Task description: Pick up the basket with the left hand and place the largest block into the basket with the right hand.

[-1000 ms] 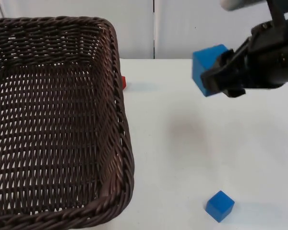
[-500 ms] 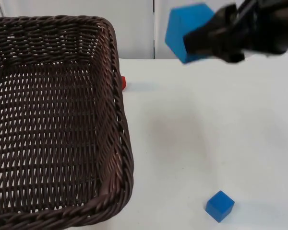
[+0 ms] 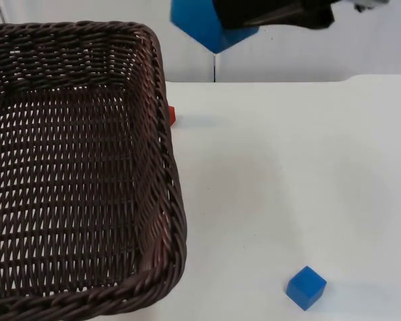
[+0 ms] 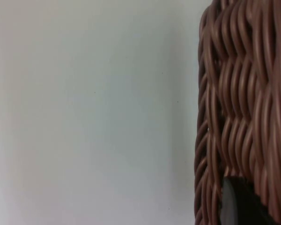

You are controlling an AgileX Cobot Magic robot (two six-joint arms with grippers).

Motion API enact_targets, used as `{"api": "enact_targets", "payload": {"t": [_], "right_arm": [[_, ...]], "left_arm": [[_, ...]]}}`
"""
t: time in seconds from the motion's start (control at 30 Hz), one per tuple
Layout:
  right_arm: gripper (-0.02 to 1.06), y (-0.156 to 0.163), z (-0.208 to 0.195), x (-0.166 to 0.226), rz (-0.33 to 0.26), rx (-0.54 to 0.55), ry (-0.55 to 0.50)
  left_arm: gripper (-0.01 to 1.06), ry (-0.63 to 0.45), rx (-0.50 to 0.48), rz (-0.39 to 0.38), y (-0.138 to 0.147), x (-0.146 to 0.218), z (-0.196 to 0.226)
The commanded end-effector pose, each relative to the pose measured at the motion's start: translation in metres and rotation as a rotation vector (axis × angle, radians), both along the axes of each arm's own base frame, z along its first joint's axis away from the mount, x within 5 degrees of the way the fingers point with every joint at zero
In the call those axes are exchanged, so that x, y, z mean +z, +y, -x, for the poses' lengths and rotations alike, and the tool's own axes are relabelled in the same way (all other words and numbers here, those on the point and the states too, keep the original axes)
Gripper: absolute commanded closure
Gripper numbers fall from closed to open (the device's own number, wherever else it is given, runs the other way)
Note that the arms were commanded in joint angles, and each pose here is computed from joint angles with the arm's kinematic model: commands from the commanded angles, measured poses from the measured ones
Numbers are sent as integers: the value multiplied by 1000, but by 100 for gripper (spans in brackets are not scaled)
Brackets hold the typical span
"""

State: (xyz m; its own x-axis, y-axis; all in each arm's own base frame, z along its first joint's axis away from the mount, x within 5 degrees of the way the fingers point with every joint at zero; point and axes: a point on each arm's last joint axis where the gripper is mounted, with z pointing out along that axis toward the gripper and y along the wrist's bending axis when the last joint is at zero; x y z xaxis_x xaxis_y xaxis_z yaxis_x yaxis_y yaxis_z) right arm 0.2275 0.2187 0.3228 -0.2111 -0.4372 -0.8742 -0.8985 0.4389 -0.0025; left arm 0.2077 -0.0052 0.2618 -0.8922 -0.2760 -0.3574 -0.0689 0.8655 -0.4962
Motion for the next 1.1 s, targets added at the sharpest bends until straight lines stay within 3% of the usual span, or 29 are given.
{"api": "enact_targets", "payload": {"t": [0.0, 0.23, 0.43, 0.57, 1.07], "right_arm": [[105, 5, -3, 3, 38, 55, 11], [105, 25, -17, 7, 46, 115, 21], [105, 64, -16, 6, 127, 177, -43], [105, 85, -22, -2, 143, 186, -64], [105, 130, -56, -50, 148, 185, 35]], "left_arm": [[99, -16, 28, 21, 0, 3, 0], [99, -16, 28, 21, 0, 3, 0], [99, -16, 28, 21, 0, 3, 0], [99, -16, 28, 21, 0, 3, 0], [99, -16, 28, 21, 0, 3, 0]]}}
